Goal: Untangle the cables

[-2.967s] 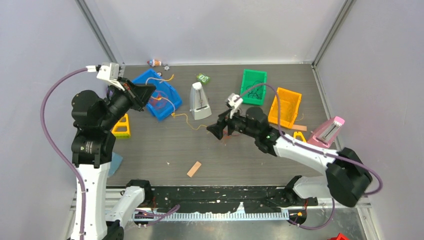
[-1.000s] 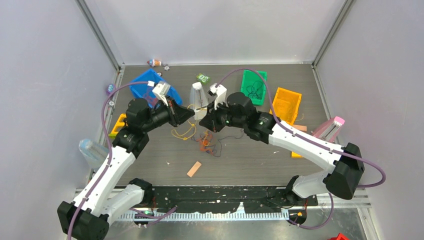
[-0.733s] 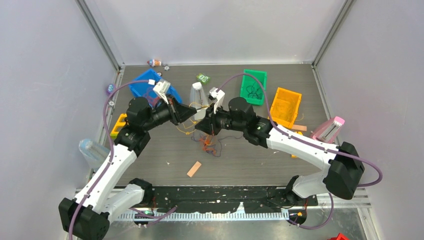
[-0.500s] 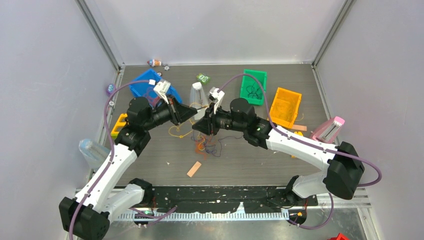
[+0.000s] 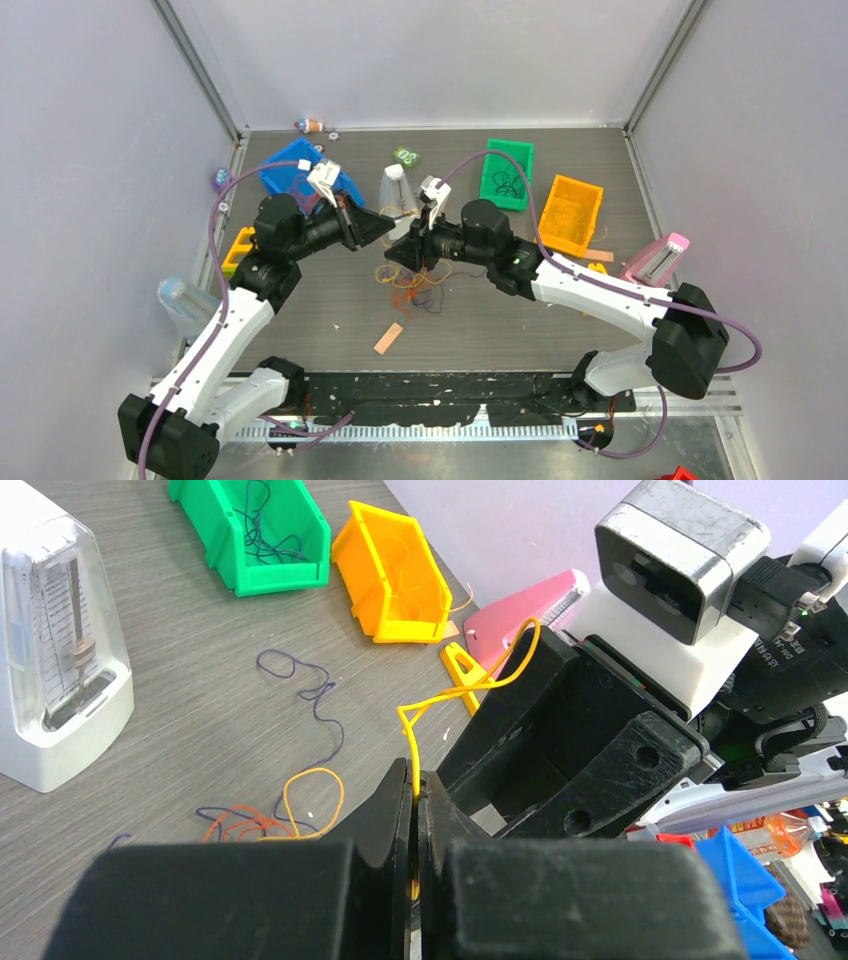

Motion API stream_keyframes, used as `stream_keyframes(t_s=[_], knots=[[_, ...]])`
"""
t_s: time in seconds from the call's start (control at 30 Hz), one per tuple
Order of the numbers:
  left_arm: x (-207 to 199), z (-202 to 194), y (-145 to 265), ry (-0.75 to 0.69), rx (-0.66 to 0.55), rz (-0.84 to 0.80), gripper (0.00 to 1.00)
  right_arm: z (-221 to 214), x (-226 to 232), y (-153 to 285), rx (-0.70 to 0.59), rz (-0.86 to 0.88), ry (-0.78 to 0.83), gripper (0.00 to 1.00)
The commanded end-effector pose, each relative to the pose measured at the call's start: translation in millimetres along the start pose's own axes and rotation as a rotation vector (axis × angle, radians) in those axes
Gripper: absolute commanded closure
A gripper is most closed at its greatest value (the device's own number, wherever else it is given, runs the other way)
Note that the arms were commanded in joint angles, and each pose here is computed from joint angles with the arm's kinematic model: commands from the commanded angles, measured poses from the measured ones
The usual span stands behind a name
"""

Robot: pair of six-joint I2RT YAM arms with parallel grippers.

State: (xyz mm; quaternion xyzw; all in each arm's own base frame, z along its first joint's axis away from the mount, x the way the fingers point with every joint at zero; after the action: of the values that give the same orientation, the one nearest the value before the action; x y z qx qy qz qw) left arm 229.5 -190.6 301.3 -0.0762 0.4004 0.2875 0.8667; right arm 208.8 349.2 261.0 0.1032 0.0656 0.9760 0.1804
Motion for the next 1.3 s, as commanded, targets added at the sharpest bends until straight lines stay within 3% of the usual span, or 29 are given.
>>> stream_keyframes(t_s=[0.0,0.2,0.27,0.3,0.33,0.4,0.53,0.6,0.67,0.9,1.2,1.23,1.27], knots=[[-18.0,10.7,0.8,-0.014,-0.018,-0.055,1.00,20.5,-2.0,-2.5,-0.089,-0.017,0.041,0.63],[-15.8,9.7,-0.3,-0.009,-0.014,-0.051,1.00,14.2,-7.0,-5.6,-0.087,-0.043,0.033,0.57],[-14.9,8.7,-1.5,-0.005,-0.010,-0.055,1.00,10.9,-7.9,-7.0,-0.078,-0.045,0.028,0.63],[-14.6,8.2,-1.9,-0.003,-0.009,-0.057,1.00,9.7,-8.5,-7.0,-0.075,-0.048,0.025,0.78],[-13.7,7.3,-2.7,-0.003,-0.004,-0.060,1.00,10.4,-8.2,-6.1,-0.077,-0.050,0.019,0.86],[-11.4,4.0,-3.2,-0.014,0.011,-0.062,0.88,10.7,-9.5,-1.9,-0.081,-0.071,0.003,0.94],[4.3,-4.4,0.7,-0.035,-0.008,-0.005,0.41,17.6,-23.6,16.9,-0.100,-0.184,-0.040,0.95],[13.7,-9.3,4.3,-0.046,-0.033,0.030,0.27,21.6,-35.5,29.2,-0.105,-0.253,-0.073,0.95],[22.0,-14.9,7.6,-0.056,-0.045,0.058,0.19,24.2,-48.6,42.0,-0.110,-0.323,-0.115,0.95],[59.0,-44.9,3.0,-0.055,0.038,0.135,0.19,19.5,-109.1,102.5,-0.132,-0.639,-0.319,0.95],[101.9,-82.5,-14.8,-0.060,0.223,0.303,0.21,-51.7,-132.6,203.5,0.040,-1.151,-0.401,0.93],[105.3,-83.8,-18.4,-0.068,0.236,0.318,0.21,-60.6,-129.0,213.1,0.063,-1.191,-0.427,0.89],[108.3,-89.0,-23.0,-0.071,0.264,0.331,0.21,-66.1,-129.5,222.9,0.071,-1.248,-0.425,0.61]])
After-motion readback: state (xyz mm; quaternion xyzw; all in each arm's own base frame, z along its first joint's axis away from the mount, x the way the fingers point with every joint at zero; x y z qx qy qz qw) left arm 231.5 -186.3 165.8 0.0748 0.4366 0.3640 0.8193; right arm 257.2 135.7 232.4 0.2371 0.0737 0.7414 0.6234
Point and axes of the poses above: each gripper's point midway between its finger pads, its own y axis back along the fingers, its own x axis along the line the jaws close on, z = x × y, the point moved 4 cm from there along y, back along the fingers, and after that the axes turned 11 degrees about y, right-handed, at the moved point
